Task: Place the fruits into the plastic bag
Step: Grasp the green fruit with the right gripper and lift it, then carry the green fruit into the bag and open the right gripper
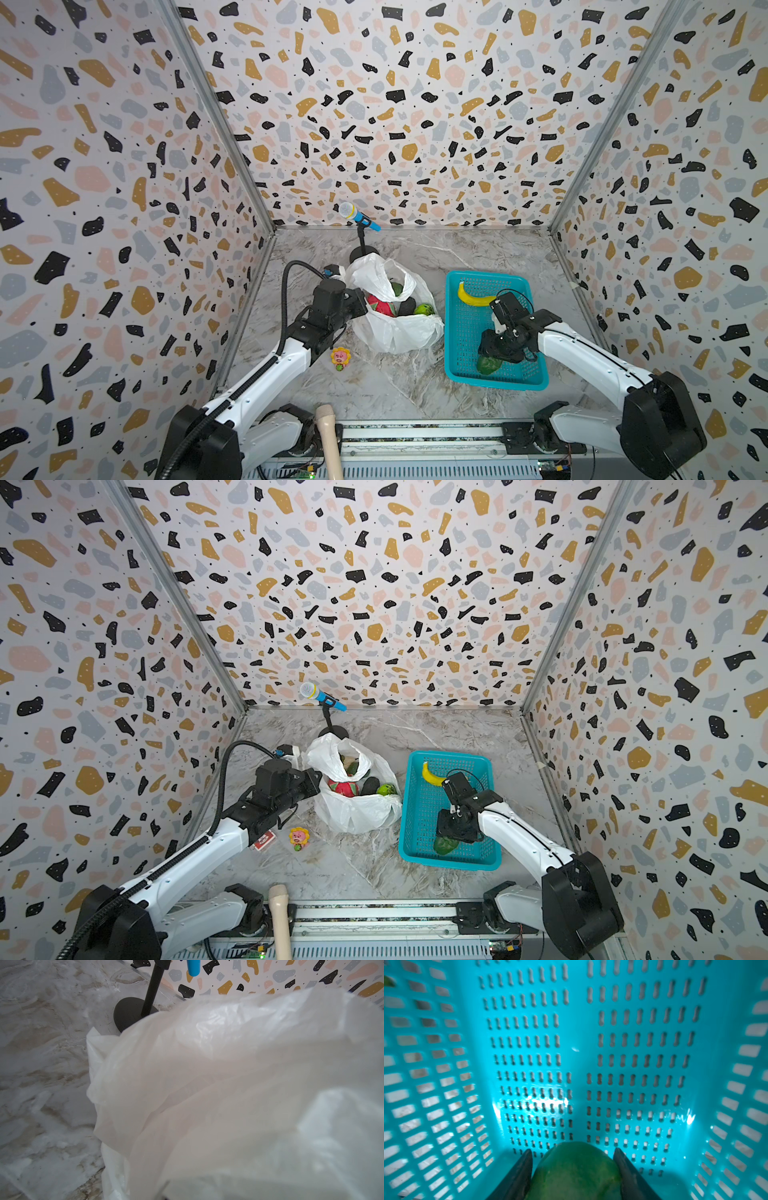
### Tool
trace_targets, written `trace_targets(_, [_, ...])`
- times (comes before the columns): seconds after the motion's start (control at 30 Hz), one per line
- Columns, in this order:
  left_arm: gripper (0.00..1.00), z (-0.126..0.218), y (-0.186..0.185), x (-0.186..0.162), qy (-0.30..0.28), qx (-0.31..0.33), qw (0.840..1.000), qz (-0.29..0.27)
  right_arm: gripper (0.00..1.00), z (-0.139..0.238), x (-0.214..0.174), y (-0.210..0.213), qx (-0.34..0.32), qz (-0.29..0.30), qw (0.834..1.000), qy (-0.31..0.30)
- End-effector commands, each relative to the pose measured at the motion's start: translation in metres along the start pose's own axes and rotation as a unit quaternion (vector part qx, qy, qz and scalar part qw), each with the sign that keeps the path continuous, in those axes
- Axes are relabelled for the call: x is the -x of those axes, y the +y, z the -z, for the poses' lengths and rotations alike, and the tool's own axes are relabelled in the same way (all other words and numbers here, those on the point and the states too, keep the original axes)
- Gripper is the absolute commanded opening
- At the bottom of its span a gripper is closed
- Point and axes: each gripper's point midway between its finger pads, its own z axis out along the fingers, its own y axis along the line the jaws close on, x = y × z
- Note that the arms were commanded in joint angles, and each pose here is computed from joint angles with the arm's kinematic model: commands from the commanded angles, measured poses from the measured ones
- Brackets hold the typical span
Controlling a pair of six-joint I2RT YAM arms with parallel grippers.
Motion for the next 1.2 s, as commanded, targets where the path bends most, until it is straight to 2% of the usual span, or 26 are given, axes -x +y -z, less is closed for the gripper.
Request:
trace_targets(0.0, [0.0,0.001,-0.005,0.005,-0.013,-0.01,1.0,-0.005,0.35,0.032,0.035,0.018,0.019,0.004,0.997,-0.081])
trace_targets(0.1, [0.0,0.001,-0.005,0.005,-0.014,-0.011,1.0,-0.005,0.35,0.057,0.063,0.048,0.062,0.022,0.987,-0.147])
trace_targets(0.2, [0.0,0.0,-0.006,0.005,-0.014,-0.013,1.0,-0.005,0.35,0.078,0.092,0.081,0.059,0.063,0.976,-0.2])
trace_targets(0.4, [0.0,0.002,-0.007,0.007,-0.018,-0.014,1.0,-0.007,0.36,0.095,0.138,0.16,0.11,0.126,0.952,-0.256])
trace_targets(0.53, [0.0,0.003,-0.007,0.008,-0.021,-0.016,1.0,-0.006,0.37,0.076,0.148,0.213,0.141,0.171,0.944,-0.243])
trace_targets(0.73, [0.0,0.005,-0.008,0.009,-0.024,-0.016,1.0,-0.008,0.41,0.036,0.136,0.29,0.208,0.211,0.943,-0.152])
trace_targets(0.77, [0.0,0.005,-0.008,0.01,-0.024,-0.015,1.0,-0.009,0.46,0.035,0.134,0.3,0.223,0.213,0.94,-0.143])
trace_targets(0.8, [0.0,0.005,-0.008,0.01,-0.025,-0.015,1.0,-0.008,0.59,0.035,0.132,0.31,0.24,0.215,0.937,-0.138])
trace_targets(0.87, [0.0,0.005,-0.007,0.01,-0.024,-0.014,1.0,-0.009,0.74,0.042,0.131,0.32,0.27,0.213,0.929,-0.137])
trace_targets(0.97, [0.0,0.005,-0.007,0.01,-0.025,-0.014,1.0,-0.009,0.85,0.054,0.133,0.319,0.278,0.209,0.924,-0.158])
trace_targets(1.17, [0.0,0.003,-0.006,0.008,-0.021,-0.012,1.0,-0.007,0.88,0.068,0.141,0.272,0.243,0.177,0.934,-0.195])
